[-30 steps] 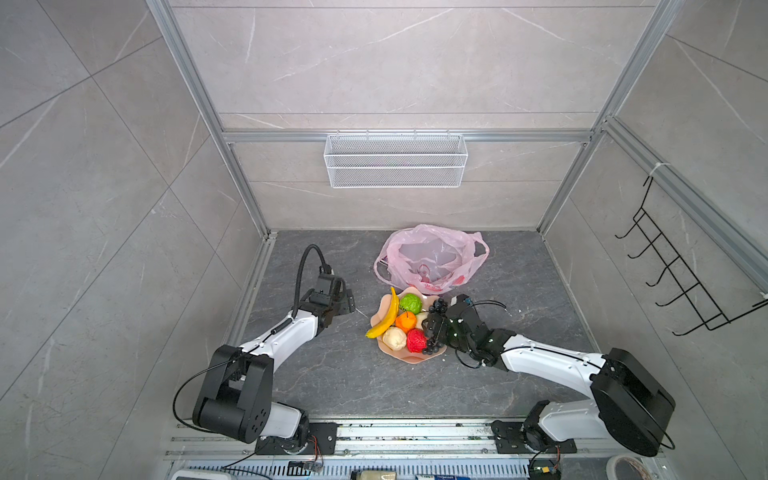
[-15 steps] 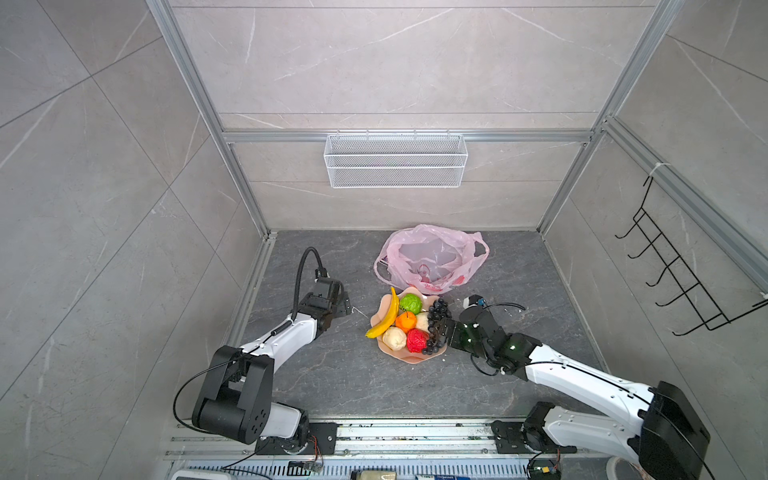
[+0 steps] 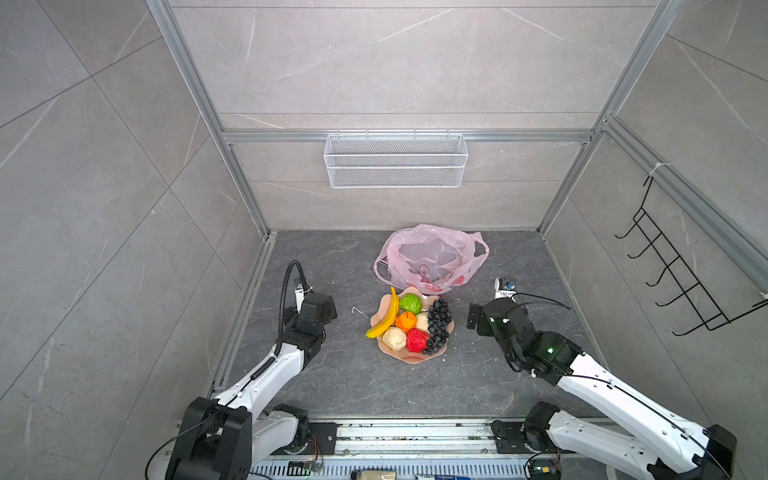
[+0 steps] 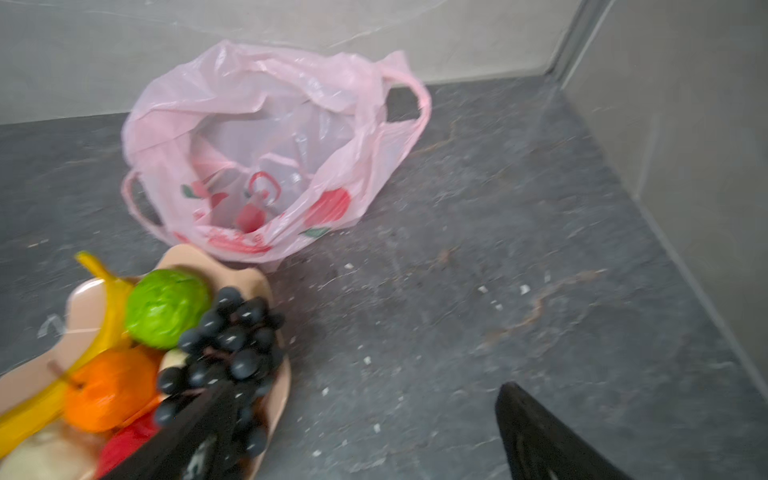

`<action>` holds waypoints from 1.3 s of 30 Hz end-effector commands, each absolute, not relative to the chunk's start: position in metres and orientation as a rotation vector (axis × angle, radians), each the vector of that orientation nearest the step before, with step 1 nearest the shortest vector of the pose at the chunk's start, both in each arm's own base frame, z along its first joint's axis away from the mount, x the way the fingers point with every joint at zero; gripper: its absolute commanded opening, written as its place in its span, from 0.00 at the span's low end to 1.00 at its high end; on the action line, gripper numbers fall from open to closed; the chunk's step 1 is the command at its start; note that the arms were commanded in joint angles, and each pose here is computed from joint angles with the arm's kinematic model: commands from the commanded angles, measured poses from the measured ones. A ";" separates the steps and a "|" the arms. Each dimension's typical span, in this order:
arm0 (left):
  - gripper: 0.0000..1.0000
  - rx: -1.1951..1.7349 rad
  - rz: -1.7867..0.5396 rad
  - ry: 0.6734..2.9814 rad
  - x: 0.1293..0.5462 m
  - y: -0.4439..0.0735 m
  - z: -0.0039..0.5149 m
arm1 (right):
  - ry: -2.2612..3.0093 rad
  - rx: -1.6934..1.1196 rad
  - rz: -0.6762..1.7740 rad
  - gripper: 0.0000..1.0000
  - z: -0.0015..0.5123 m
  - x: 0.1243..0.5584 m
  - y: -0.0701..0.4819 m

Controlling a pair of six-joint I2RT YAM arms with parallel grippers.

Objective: Take the fake fruits out of the plastic bag

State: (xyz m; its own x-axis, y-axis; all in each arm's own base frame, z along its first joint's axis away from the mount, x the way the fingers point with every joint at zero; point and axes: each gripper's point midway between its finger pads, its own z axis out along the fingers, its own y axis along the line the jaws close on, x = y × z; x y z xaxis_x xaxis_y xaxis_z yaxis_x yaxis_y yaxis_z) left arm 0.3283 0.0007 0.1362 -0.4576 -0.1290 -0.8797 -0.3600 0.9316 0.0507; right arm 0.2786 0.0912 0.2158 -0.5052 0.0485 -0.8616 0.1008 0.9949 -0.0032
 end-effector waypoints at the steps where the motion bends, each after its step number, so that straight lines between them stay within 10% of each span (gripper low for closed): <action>1: 1.00 -0.402 0.436 1.862 0.329 0.027 0.169 | 1.960 0.102 -0.278 1.00 0.231 0.297 0.060; 12: 1.00 -0.354 0.581 1.803 0.346 0.050 0.132 | 1.969 0.218 -0.414 1.00 0.171 0.343 0.009; 25: 1.00 -0.169 0.232 1.877 0.384 0.040 0.094 | 1.944 0.238 -0.381 1.00 0.129 0.359 -0.013; 39: 1.00 -0.200 0.198 1.927 0.380 0.043 0.089 | 1.924 0.107 -0.033 1.00 0.100 0.393 -0.003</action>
State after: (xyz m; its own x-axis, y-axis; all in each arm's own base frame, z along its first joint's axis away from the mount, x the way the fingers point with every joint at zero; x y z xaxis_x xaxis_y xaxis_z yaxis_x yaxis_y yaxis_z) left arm 0.3703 0.0451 0.0713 -0.4182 -0.0296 -0.9079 -0.2388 0.9679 0.0784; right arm 0.3795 -0.0275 0.0923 -0.3874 0.0820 -0.9183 0.2392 0.9709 -0.0142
